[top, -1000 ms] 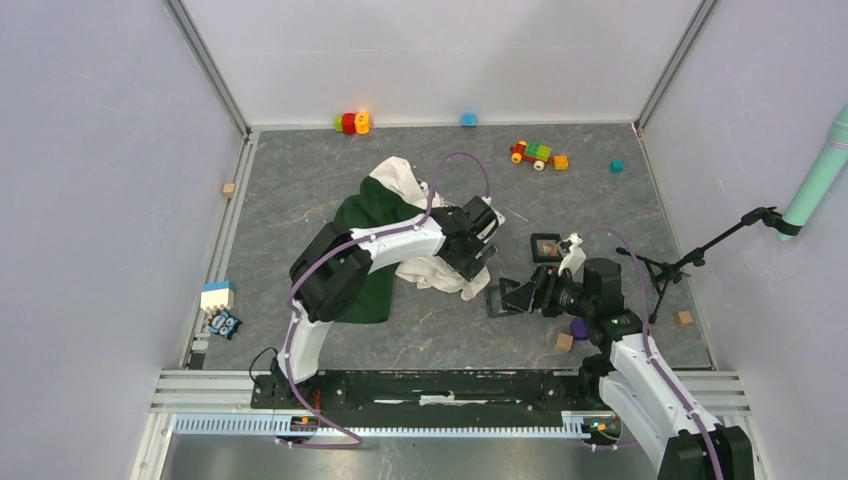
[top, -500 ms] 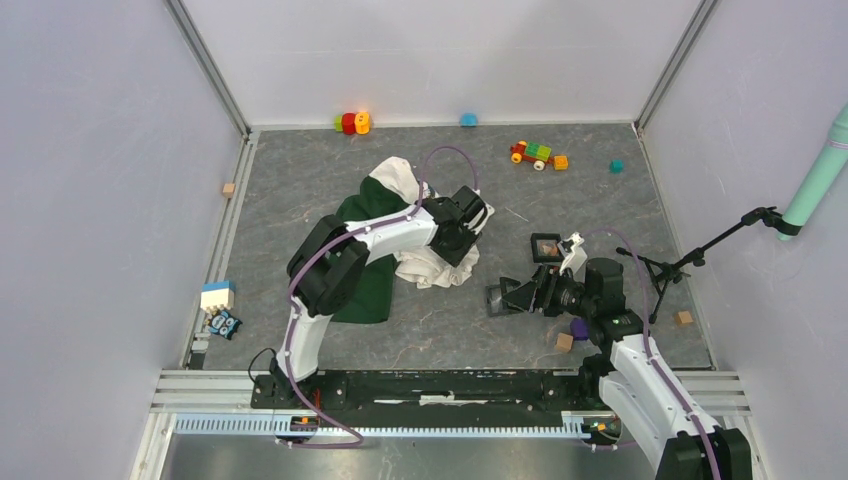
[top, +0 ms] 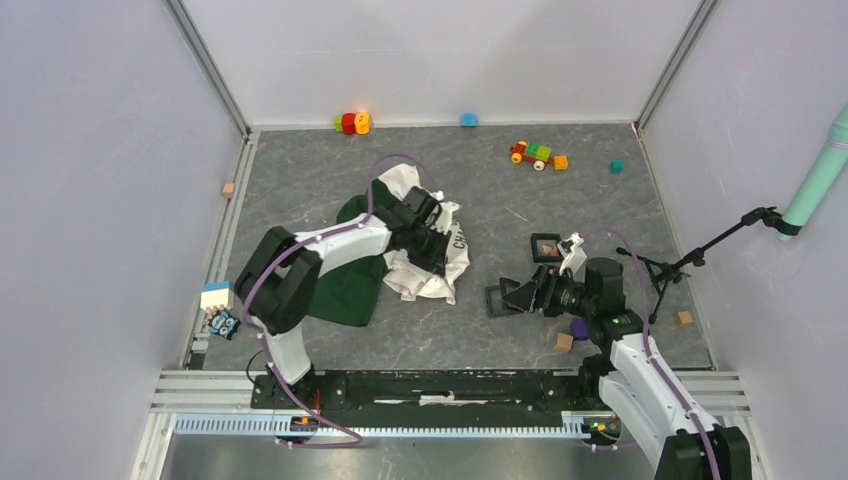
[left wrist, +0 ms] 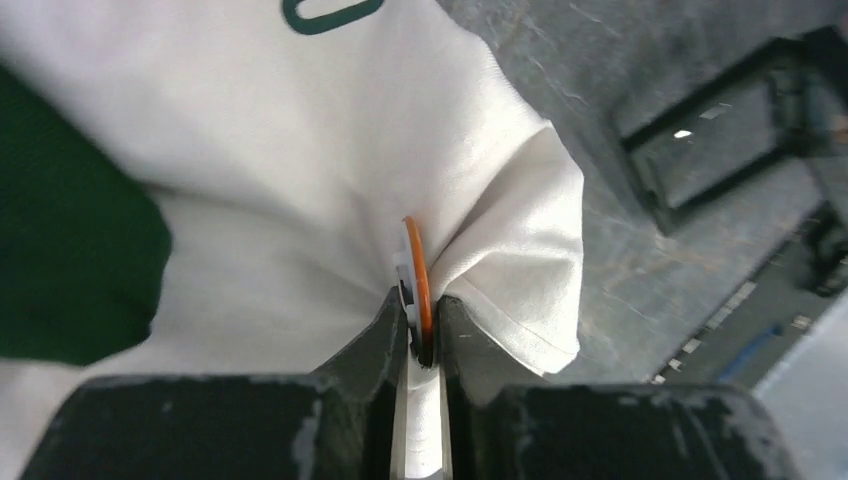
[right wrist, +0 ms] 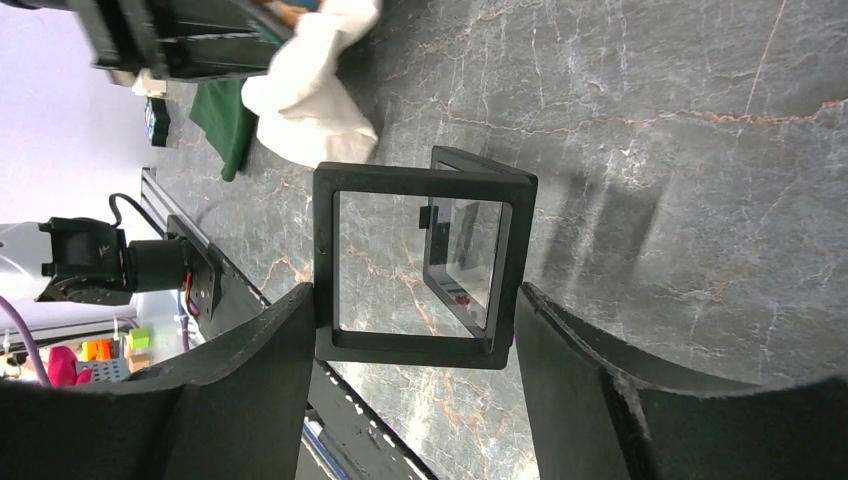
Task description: Remove the brooch from the garment
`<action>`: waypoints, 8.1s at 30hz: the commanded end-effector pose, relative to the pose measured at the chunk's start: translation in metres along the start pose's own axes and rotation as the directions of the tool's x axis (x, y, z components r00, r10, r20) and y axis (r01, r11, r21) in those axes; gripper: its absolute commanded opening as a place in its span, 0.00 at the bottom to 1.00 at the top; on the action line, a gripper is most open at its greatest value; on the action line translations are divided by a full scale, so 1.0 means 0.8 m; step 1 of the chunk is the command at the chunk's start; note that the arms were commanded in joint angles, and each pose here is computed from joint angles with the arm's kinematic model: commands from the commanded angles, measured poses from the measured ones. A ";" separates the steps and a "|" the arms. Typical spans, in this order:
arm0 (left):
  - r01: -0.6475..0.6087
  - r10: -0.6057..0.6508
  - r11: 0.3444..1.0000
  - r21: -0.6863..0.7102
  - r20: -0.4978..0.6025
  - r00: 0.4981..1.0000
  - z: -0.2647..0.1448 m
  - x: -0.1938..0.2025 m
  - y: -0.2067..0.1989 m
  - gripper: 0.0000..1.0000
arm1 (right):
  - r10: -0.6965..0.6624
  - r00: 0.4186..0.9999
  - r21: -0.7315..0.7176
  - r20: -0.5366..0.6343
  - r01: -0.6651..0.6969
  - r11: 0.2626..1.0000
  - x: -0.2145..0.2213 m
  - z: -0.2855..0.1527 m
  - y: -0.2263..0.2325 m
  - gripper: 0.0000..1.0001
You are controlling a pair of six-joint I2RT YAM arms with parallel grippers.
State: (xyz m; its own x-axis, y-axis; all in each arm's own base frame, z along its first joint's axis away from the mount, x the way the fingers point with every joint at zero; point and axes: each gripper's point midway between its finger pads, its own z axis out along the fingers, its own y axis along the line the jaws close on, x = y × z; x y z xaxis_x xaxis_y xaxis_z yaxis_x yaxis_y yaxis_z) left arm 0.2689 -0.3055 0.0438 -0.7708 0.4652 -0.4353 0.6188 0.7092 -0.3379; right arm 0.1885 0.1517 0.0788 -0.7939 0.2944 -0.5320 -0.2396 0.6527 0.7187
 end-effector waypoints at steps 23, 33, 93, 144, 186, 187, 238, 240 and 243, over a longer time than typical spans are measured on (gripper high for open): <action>0.252 -0.225 0.964 -0.081 0.246 0.943 -0.051 -0.030 0.068 0.41 | -0.053 0.998 -0.055 0.023 0.054 0.997 -0.019 -0.003 0.020 0.58; 0.111 -0.037 0.929 -0.352 0.210 0.977 -0.068 -0.030 0.075 0.51 | -0.054 0.998 -0.054 0.024 0.055 0.997 -0.021 -0.003 0.021 0.58; 0.006 0.039 0.923 -0.384 0.108 0.993 -0.010 -0.033 0.050 0.54 | -0.058 0.998 -0.058 0.015 0.058 0.997 -0.021 -0.002 0.021 0.57; -0.241 0.211 0.970 0.045 0.345 0.915 -0.042 -0.021 -0.118 0.43 | 0.131 0.991 -0.186 0.022 -0.124 0.975 -0.007 0.024 0.018 0.55; -0.377 0.336 0.923 0.077 0.316 0.887 0.042 -0.011 -0.148 0.60 | 0.225 0.974 -0.243 -0.010 -0.221 0.944 0.001 0.034 0.016 0.53; -0.376 0.335 0.923 0.080 0.313 0.888 0.042 -0.010 -0.148 0.62 | 0.226 0.974 -0.242 -0.008 -0.221 0.945 0.000 0.035 0.016 0.53; -0.276 0.240 0.950 0.145 0.222 0.945 0.057 0.005 -0.148 0.19 | 0.164 0.986 -0.117 0.011 -0.162 0.980 -0.006 0.043 -0.016 0.53; -0.273 0.238 0.950 0.150 0.217 0.947 0.060 0.006 -0.149 0.19 | 0.162 0.987 -0.115 0.010 -0.160 0.980 -0.006 0.043 -0.016 0.53; -0.275 0.239 0.952 0.134 0.231 0.943 0.055 0.002 -0.147 0.20 | 0.146 0.989 -0.092 0.011 -0.145 0.985 -0.009 0.044 -0.021 0.52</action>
State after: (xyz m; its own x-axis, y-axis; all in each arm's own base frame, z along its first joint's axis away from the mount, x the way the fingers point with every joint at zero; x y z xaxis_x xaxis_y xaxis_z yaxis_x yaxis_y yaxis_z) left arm 0.1958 -0.3999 0.0302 -0.5476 0.5245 -0.6520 0.8212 0.4862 -0.2986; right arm 0.2017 0.1670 0.0457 -0.8449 0.4034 -0.3513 -0.1166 0.5021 0.8569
